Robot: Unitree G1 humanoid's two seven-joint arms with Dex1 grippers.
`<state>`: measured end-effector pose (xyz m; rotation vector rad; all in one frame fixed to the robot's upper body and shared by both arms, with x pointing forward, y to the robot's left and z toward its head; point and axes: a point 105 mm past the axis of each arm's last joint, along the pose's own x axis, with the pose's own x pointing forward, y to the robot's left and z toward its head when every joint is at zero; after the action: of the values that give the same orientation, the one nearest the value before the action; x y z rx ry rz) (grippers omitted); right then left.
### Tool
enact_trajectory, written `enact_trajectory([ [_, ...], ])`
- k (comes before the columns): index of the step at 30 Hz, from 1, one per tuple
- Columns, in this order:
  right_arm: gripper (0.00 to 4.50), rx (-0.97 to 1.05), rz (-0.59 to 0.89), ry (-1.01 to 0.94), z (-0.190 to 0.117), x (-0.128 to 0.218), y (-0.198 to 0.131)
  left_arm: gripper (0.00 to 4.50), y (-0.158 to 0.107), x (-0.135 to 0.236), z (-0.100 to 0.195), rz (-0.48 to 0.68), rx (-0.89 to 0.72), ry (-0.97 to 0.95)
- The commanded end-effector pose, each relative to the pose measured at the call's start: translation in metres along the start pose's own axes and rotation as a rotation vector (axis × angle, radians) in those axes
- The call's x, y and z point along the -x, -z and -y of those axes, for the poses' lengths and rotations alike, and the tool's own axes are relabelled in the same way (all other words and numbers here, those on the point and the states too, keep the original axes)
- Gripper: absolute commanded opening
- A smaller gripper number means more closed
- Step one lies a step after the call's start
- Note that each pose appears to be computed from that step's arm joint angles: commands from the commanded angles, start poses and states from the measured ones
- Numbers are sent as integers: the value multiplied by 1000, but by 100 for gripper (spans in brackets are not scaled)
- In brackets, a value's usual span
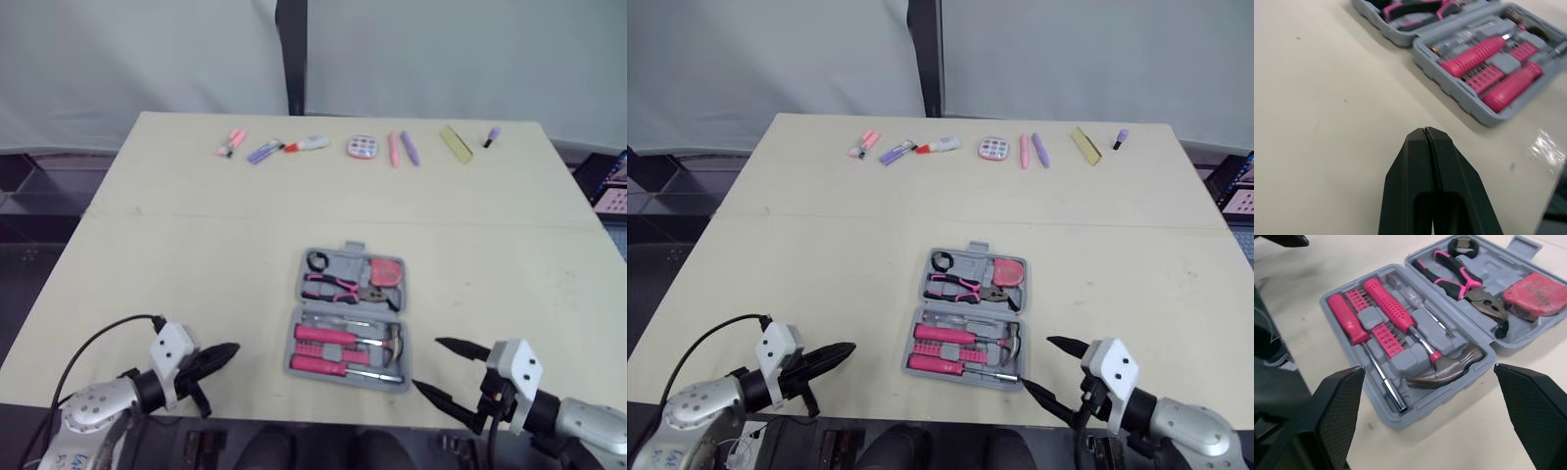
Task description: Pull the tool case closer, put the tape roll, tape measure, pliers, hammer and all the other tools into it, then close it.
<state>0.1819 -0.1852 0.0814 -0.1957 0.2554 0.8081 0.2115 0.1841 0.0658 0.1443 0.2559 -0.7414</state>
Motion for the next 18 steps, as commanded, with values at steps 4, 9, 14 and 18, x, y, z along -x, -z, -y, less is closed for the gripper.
enact_trajectory([
  [4, 450, -2, 29, 41, -11, -2, -2, 5, 1, 3, 9, 22, 47, -79],
  [9, 450, -4, 31, 50, -10, -2, -2, 5, 8, 1, 5, 18, 53, -89],
  [14, 450, -14, 22, 71, -7, -1, -1, 5, 10, -2, 5, 24, 62, -80],
  [18, 324, 5, -26, 150, 12, 2, 3, 0, 4, -17, 0, 40, 68, -65],
])
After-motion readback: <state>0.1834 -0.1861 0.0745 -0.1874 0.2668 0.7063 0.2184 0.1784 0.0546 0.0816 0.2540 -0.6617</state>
